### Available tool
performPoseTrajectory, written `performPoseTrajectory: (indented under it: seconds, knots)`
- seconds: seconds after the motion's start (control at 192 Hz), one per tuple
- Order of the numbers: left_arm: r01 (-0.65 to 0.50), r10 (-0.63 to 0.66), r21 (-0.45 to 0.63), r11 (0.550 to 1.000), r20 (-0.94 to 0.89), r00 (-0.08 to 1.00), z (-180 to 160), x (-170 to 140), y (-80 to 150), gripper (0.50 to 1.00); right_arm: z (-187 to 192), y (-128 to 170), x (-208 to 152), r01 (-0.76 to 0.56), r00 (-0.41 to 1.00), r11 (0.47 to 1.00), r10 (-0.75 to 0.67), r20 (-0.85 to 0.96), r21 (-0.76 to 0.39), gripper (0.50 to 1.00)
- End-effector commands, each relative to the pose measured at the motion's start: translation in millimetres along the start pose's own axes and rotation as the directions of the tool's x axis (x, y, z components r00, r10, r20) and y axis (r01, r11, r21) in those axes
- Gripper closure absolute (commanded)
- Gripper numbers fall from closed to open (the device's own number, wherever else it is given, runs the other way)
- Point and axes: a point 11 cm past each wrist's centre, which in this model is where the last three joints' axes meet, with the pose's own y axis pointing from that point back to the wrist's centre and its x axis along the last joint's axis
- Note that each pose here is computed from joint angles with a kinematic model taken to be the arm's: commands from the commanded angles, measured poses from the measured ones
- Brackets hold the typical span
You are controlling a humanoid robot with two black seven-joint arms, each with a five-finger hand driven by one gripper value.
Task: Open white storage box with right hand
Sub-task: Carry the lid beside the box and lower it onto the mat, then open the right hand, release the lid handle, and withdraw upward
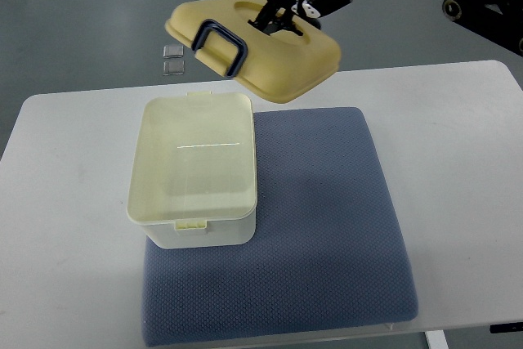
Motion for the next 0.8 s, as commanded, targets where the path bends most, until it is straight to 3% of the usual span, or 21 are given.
performPoseTrajectory:
  seconds: [0.0, 0.26, 0.448, 0.453, 0.458, 0.463, 0.468, 0.474, 0.479, 0.484, 0.489, 0.494, 0.515, 0.546, 0.614, 0.796]
  knots:
    - [0.0, 0.0, 0.0, 1.0, 0.0, 1.0, 0, 0, 0, 0.5, 19, 26, -24, 0.023, 1.0, 0.997, -0.022, 0.022, -0.068, 1.0]
    - [0.0, 0.0, 0.0, 1.0, 0.0, 1.0, 0, 0, 0, 0.5, 21, 40, -104, 0.142, 0.99, 0.986, -0.139, 0.034, -0.092, 1.0]
    - [0.0, 0.0, 0.0, 1.0, 0.0, 1.0, 0, 0, 0, 0.5, -20, -1, -129, 0.149, 0.986, 0.989, -0.15, 0.07, 0.025, 1.0]
    - [0.0, 0.0, 0.0, 1.0, 0.0, 1.0, 0, 0, 0, 0.5, -21, -2, -130, 0.149, 0.986, 0.988, -0.15, 0.074, 0.028, 0.955]
    - [0.0, 0.0, 0.0, 1.0, 0.0, 1.0, 0, 0, 0, 0.5, -21, -2, -131, 0.149, 0.986, 0.988, -0.15, 0.074, 0.028, 0.955]
    - [0.0, 0.0, 0.0, 1.0, 0.0, 1.0, 0, 0, 0, 0.5, -22, -3, -131, 0.148, 0.986, 0.989, -0.15, 0.074, 0.031, 0.896]
    - [0.0, 0.0, 0.0, 1.0, 0.0, 1.0, 0, 0, 0, 0.5, -22, -3, -131, 0.148, 0.986, 0.989, -0.15, 0.074, 0.031, 0.895]
    - [0.0, 0.0, 0.0, 1.0, 0.0, 1.0, 0, 0, 0, 0.5, -23, -4, -132, 0.147, 0.986, 0.989, -0.149, 0.076, 0.032, 0.833]
    - [0.0, 0.0, 0.0, 1.0, 0.0, 1.0, 0, 0, 0, 0.5, -23, -4, -132, 0.147, 0.986, 0.989, -0.149, 0.076, 0.032, 0.832]
    - [0.0, 0.0, 0.0, 1.0, 0.0, 1.0, 0, 0, 0, 0.5, -24, -4, -132, 0.146, 0.986, 0.989, -0.148, 0.08, 0.033, 0.773]
    - [0.0, 0.0, 0.0, 1.0, 0.0, 1.0, 0, 0, 0, 0.5, -24, -4, -132, 0.146, 0.986, 0.989, -0.148, 0.08, 0.033, 0.773]
    - [0.0, 0.0, 0.0, 1.0, 0.0, 1.0, 0, 0, 0, 0.5, -24, -4, -134, 0.147, 0.985, 0.989, -0.149, 0.083, 0.035, 0.724]
    - [0.0, 0.0, 0.0, 1.0, 0.0, 1.0, 0, 0, 0, 0.5, -26, -5, -136, 0.144, 0.985, 0.989, -0.147, 0.091, 0.037, 0.663]
    - [0.0, 0.0, 0.0, 1.0, 0.0, 1.0, 0, 0, 0, 0.5, -27, -5, -139, 0.142, 0.984, 0.989, -0.145, 0.099, 0.038, 0.609]
    - [0.0, 0.0, 0.0, 1.0, 0.0, 1.0, 0, 0, 0, 0.5, -28, -5, -140, 0.139, 0.984, 0.99, -0.142, 0.109, 0.036, 0.568]
    - [0.0, 0.0, 0.0, 1.0, 0.0, 1.0, 0, 0, 0, 0.5, -26, -1, -149, 0.153, 0.98, 0.988, -0.155, 0.121, 0.024, 0.568]
